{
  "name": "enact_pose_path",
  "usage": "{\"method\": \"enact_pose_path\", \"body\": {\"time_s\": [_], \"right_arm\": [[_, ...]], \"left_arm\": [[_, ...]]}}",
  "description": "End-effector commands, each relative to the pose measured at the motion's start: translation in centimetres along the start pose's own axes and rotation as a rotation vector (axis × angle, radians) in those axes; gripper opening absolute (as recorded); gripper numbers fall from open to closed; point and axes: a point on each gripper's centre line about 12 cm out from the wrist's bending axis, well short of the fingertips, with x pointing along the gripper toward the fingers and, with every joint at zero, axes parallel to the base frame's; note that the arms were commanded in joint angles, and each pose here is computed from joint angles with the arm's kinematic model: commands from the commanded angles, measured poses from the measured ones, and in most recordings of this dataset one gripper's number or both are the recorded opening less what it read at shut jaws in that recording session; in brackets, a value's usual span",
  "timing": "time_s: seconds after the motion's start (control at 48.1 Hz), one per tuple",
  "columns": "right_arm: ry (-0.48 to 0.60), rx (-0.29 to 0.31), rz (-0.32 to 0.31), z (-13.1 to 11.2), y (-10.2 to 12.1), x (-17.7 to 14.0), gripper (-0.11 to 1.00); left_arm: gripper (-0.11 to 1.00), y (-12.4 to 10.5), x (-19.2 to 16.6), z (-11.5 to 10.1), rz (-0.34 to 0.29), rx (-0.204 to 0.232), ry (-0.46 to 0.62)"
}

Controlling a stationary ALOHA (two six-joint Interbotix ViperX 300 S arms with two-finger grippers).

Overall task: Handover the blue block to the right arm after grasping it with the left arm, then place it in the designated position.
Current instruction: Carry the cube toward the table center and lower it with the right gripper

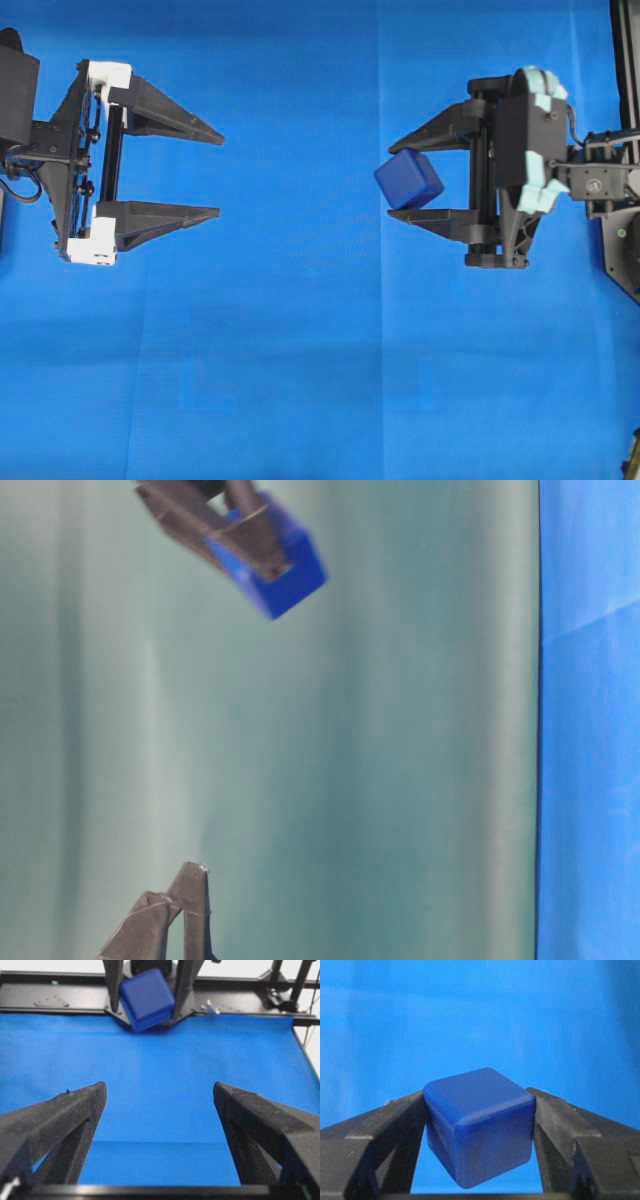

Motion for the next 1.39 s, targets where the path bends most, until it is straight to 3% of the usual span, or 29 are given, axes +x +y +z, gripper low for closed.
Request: {"method": "enact_pose_path", "body": {"time_s": [0.0,1.04,1.373], "right_arm": [[0.020,0.007,-0.007,0.0,0.2,-0.3,0.47],[0.025,0.002,0.010,-0.2,0.6,0.5,0.48],[0.011,0.008,0.083,-2.4,0.9,5.8,0.47]], "left_arm": [[0.92,0.0,0.0,1.2,0.000,0.000,-0.040],[0.92,0.0,0.4,1.1,0.001,-0.003,-0.026],[0.92,0.0,0.4,1.0,0.001,-0.003,-0.025]]}}
